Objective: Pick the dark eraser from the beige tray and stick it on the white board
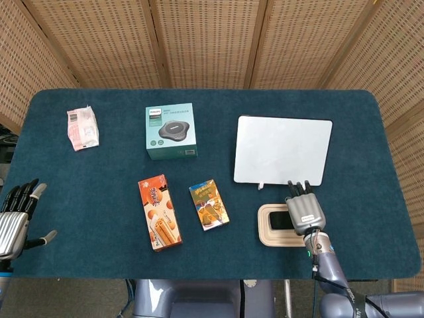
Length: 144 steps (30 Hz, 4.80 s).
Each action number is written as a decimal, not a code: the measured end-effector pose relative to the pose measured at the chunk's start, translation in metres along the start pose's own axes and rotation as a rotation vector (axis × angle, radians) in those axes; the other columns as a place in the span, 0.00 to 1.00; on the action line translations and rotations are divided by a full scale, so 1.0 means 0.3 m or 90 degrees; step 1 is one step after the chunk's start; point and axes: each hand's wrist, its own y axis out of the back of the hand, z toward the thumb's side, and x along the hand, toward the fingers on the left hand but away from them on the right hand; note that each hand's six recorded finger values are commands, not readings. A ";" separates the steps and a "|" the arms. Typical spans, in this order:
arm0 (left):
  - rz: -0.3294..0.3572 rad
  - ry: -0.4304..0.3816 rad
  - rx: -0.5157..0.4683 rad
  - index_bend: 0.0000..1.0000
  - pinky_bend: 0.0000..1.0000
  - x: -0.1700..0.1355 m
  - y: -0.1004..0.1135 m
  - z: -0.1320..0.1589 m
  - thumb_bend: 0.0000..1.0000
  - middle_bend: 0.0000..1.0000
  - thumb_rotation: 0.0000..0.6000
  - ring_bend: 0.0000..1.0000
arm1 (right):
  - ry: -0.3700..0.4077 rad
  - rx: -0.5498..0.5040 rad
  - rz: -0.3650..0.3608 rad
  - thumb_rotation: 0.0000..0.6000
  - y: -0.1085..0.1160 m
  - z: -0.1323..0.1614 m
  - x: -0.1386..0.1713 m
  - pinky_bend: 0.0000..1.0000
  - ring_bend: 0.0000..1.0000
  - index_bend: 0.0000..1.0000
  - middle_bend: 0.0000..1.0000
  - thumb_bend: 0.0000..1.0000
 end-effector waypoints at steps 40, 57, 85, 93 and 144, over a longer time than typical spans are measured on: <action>0.002 -0.003 -0.006 0.00 0.00 -0.002 0.005 0.002 0.14 0.00 1.00 0.00 | -0.027 -0.010 -0.049 1.00 0.035 -0.015 -0.006 0.00 0.00 0.55 0.05 0.10; 0.015 -0.002 -0.013 0.00 0.00 -0.001 0.016 -0.005 0.14 0.00 1.00 0.00 | -0.105 -0.174 -0.240 1.00 0.206 -0.127 -0.015 0.00 0.00 0.57 0.05 0.11; -0.002 0.012 -0.020 0.00 0.00 0.031 -0.023 -0.027 0.14 0.00 1.00 0.00 | -0.208 -0.256 -0.438 1.00 0.105 -0.210 -0.265 0.00 0.00 0.59 0.05 0.10; -0.008 0.014 -0.020 0.00 0.00 0.037 -0.034 -0.028 0.14 0.00 1.00 0.00 | -0.227 -0.246 -0.458 1.00 0.062 -0.217 -0.308 0.00 0.00 0.60 0.06 0.10; -0.026 0.026 -0.014 0.00 0.00 0.045 -0.058 -0.037 0.14 0.00 1.00 0.00 | -0.201 -0.252 -0.410 1.00 0.034 -0.103 -0.414 0.00 0.00 0.60 0.06 0.10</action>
